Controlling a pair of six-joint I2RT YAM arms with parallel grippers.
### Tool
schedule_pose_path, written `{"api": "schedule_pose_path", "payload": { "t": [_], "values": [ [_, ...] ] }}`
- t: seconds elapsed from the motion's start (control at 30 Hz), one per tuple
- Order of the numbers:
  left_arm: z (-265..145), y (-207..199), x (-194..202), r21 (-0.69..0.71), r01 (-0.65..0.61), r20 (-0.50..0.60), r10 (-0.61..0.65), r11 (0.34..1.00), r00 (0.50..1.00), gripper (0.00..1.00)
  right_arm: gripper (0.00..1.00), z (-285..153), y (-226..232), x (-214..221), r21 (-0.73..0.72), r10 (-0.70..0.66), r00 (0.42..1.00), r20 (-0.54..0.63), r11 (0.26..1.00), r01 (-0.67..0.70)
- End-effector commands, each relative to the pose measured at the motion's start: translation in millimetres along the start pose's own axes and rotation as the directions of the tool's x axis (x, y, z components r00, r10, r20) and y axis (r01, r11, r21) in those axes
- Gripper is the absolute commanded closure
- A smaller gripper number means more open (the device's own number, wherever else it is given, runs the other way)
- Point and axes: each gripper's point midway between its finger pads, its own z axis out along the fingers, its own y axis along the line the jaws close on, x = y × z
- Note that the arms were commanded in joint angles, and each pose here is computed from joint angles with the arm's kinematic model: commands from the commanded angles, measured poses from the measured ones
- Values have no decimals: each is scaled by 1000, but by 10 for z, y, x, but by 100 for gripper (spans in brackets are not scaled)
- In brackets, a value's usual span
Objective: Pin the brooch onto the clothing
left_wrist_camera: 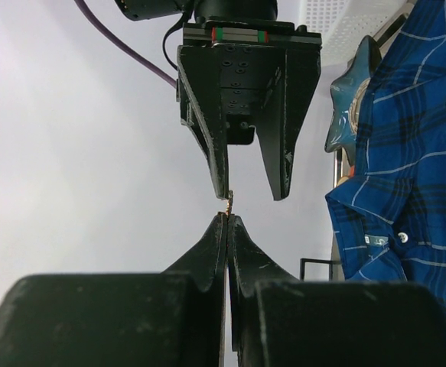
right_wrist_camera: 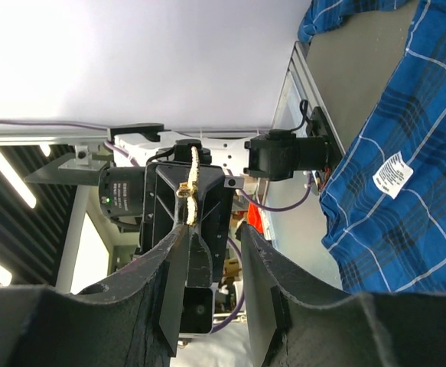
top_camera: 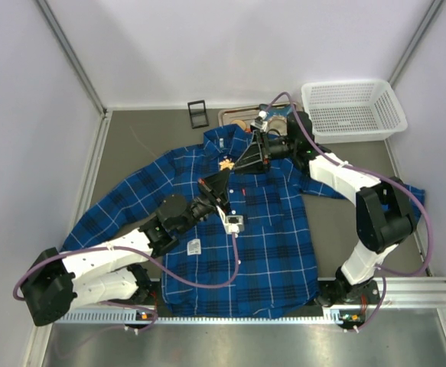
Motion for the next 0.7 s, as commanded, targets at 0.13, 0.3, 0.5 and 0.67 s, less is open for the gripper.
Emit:
{"api": "schedule_pose_path", "payload": {
  "t": [0.13, 0.3, 0.5, 0.67],
  "values": [
    [-52, 32, -139, 7, 3, 72, -4, 1000, 997, 100, 64, 36, 243, -70, -46, -85, 996, 8, 995, 86],
    [-40, 29, -126, 7, 2, 64, -2, 1000, 998, 100, 71, 39, 221, -68, -46, -73, 997, 8, 996, 74],
    [-24, 10, -109, 14, -6, 56, 5, 1000, 998, 100, 78, 36, 222, -58, -44, -76, 997, 2, 996, 76],
    [-13, 23, -117, 9, -7, 59, 7, 1000, 998, 100, 88, 46, 200, -62, -38, -73, 997, -5, 997, 72]
  ]
}}
